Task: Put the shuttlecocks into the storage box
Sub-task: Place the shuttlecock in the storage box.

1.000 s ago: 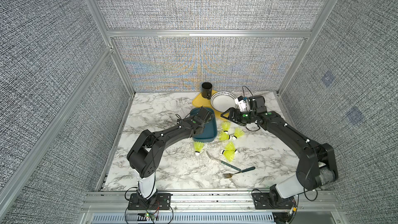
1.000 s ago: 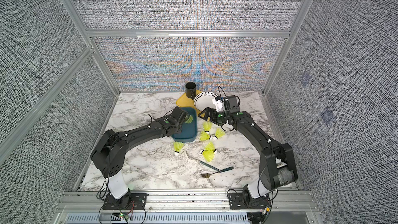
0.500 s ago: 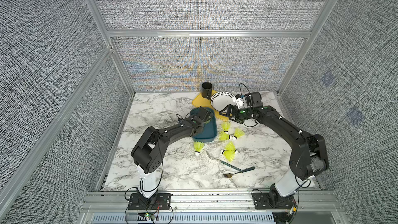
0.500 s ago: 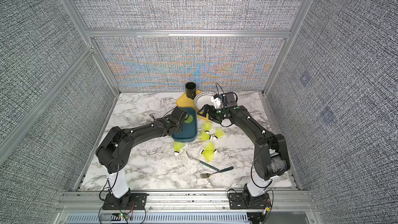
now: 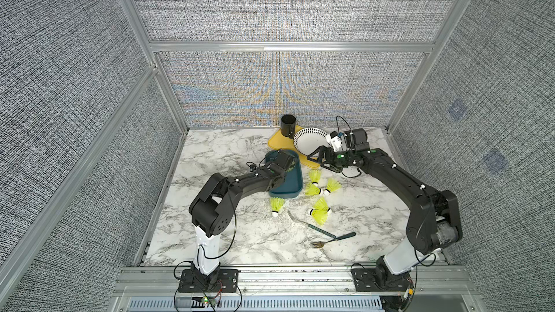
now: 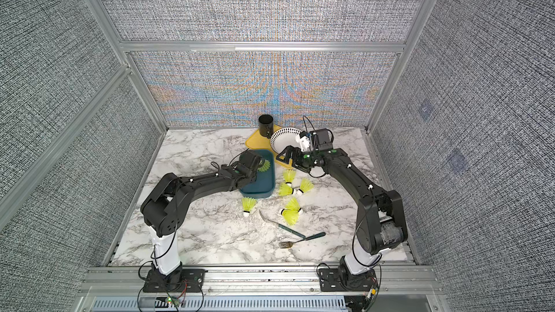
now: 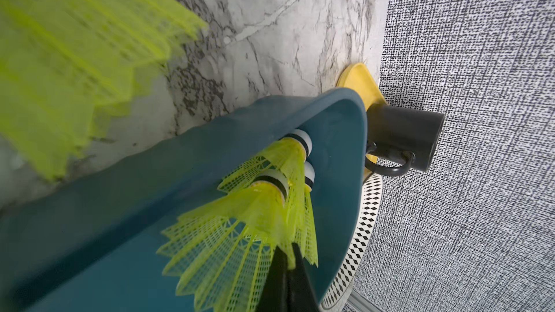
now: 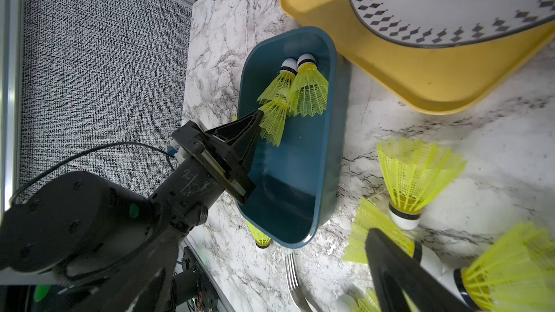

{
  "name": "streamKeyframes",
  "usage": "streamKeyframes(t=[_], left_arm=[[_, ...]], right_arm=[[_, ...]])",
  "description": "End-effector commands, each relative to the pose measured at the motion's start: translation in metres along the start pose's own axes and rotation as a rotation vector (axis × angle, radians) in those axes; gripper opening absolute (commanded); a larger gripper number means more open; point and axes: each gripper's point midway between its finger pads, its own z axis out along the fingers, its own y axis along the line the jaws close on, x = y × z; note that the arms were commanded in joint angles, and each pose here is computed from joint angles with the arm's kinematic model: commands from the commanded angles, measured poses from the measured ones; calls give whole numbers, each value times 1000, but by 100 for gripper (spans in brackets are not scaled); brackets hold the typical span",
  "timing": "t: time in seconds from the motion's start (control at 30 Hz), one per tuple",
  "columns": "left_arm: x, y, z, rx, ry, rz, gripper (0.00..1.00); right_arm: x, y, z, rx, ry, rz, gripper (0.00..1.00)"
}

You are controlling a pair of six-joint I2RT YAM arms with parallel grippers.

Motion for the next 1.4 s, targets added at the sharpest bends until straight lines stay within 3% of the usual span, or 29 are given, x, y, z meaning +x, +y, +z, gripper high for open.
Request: streamKeyframes(t=[0.0,0.43,0.53,0.63,0.73,1.07,1.23,1.37], left_arm=[[-4,-9,5,44,-23,-2,2],[-9,-15,11,81,-37,-6,7],[-8,-9,20,88,-34,-1,18],[-5,-8,21,93,-10,-10,52],[-3,-8,17,84,6,-7,66],[2,-17,7,84,32,-11,82],[-2,-15,-8,25,16,-11,98],[1,-13,-12,-1,40,-22,100]], right_arm=[[0,5,-1,-20,-3,-8,99],[4,4,0,-30,4,-5,99],[4,3,1,-29,6,-3,99],[5,3,0,-27,6,-5,99],[5,2,0,-24,5,-5,99],[8,0,2,-27,9,-2,99],[6,0,2,-26,5,0,99],[6,-1,2,-20,3,0,99]])
